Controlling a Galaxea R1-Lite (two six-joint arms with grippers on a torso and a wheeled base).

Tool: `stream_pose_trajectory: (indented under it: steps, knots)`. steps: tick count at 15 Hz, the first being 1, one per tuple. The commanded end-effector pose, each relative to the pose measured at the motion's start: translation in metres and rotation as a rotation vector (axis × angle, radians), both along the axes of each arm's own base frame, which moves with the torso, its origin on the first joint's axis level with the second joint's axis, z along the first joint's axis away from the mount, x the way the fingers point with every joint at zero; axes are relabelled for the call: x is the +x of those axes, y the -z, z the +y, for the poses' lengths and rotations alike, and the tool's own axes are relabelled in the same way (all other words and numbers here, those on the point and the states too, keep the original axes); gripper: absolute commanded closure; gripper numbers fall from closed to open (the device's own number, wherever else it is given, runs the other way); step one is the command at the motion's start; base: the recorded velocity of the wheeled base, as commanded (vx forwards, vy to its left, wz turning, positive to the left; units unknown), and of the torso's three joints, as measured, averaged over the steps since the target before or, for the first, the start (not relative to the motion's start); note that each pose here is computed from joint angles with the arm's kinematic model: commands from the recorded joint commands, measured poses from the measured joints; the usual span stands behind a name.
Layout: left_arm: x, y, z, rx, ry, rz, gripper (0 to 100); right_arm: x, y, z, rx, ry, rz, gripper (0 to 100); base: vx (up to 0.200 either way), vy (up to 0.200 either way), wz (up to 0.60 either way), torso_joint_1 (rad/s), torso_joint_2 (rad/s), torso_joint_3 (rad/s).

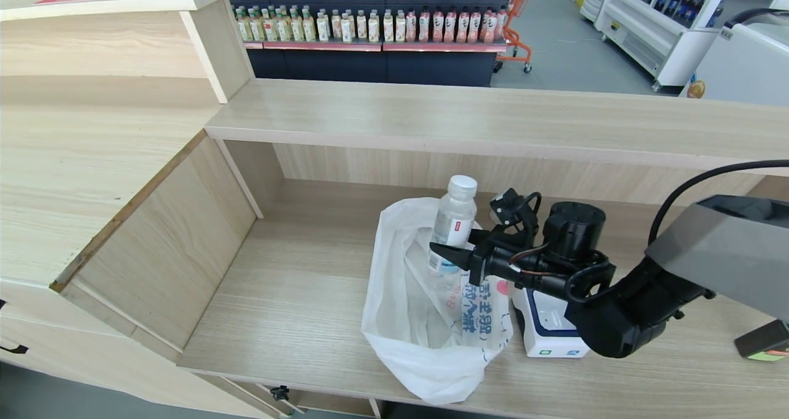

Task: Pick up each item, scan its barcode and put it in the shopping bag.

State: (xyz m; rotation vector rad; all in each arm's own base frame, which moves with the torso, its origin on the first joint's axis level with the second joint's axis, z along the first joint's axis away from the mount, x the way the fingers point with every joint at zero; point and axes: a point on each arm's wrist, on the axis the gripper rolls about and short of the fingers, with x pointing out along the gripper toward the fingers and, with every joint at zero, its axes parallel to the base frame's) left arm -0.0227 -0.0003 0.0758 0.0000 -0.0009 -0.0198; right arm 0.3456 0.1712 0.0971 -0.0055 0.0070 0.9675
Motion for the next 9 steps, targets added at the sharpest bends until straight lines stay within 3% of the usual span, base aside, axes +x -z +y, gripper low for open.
stream_pose_trajectory:
  steps: [1, 6, 9]
  knots:
    - [0.000, 0.000, 0.000, 0.000, 0.000, -0.001, 0, 0.018, 0.017, 0.008, -0.011, 0.001, -0.003, 100, 0.000, 0.000, 0.00, 0.000, 0.00, 0.000]
    - [0.000, 0.000, 0.000, 0.000, 0.000, -0.001, 0, 0.054, 0.033, 0.035, 0.010, -0.026, -0.092, 100, 0.000, 0.000, 0.00, 0.000, 0.00, 0.000]
    - [0.000, 0.000, 0.000, 0.000, 0.000, -0.001, 0, 0.064, 0.046, 0.041, -0.027, -0.028, -0.133, 100, 0.000, 0.000, 0.00, 0.000, 0.00, 0.000]
